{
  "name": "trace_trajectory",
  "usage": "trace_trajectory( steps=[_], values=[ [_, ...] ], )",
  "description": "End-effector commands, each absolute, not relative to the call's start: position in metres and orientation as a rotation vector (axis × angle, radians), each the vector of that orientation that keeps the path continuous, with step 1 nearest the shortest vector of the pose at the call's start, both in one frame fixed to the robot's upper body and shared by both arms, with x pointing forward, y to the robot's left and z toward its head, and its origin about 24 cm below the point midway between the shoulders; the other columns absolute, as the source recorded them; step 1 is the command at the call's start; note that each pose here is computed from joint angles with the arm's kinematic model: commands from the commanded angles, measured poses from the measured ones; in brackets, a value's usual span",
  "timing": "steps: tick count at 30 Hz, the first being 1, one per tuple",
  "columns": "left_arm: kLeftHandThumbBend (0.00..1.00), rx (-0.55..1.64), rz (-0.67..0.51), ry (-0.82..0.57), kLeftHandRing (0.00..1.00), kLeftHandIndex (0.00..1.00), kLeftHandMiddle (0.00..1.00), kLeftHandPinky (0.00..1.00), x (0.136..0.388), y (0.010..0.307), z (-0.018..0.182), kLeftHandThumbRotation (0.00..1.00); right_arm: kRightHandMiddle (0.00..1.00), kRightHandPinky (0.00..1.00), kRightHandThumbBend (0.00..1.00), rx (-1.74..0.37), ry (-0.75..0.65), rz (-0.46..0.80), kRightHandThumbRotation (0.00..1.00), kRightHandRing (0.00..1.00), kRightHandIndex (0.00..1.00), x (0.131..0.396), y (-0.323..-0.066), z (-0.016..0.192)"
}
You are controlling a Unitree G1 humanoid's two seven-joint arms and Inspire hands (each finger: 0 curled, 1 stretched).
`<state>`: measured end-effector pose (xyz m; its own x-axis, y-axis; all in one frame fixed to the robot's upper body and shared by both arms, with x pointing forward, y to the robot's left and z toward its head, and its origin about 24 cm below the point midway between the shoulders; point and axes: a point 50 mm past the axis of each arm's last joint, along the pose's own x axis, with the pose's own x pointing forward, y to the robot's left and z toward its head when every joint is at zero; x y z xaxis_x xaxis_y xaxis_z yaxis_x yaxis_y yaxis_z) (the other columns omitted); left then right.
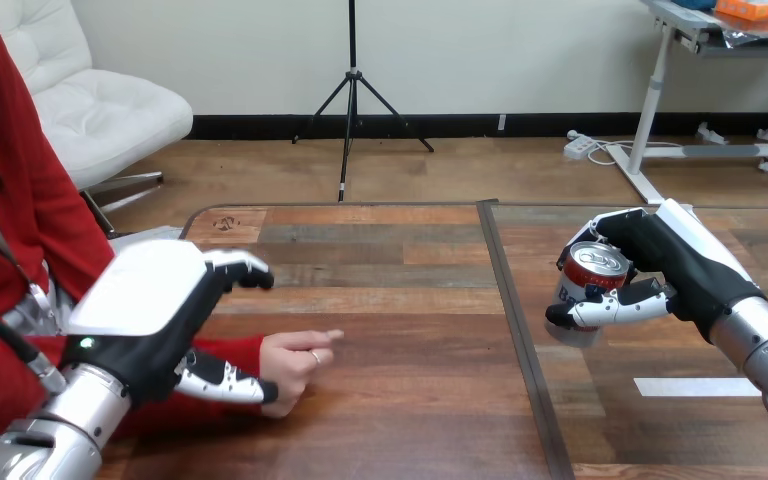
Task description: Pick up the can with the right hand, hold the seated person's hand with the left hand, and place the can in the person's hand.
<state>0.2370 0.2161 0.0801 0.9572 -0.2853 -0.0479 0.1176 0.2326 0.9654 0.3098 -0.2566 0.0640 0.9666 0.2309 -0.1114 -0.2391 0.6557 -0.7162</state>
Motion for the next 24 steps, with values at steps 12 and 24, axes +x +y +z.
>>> trace_trajectory(
  steps=[12,24],
  values=[
    [1.00,1.393,-0.357,-0.035,0.76,0.75,0.78,0.68,0.256,0.222,0.083,0.20,0.46,0.38,0.69,-0.816,-0.102,0.211,0.00,0.42,0.50,0.320,-0.259,0.095],
    [1.00,1.376,-0.406,0.077,0.80,0.79,0.82,0.75,0.262,0.224,0.078,0.17,0.46,0.37,0.69,-0.808,-0.112,0.207,0.00,0.41,0.50,0.320,-0.261,0.095]
  ],
)
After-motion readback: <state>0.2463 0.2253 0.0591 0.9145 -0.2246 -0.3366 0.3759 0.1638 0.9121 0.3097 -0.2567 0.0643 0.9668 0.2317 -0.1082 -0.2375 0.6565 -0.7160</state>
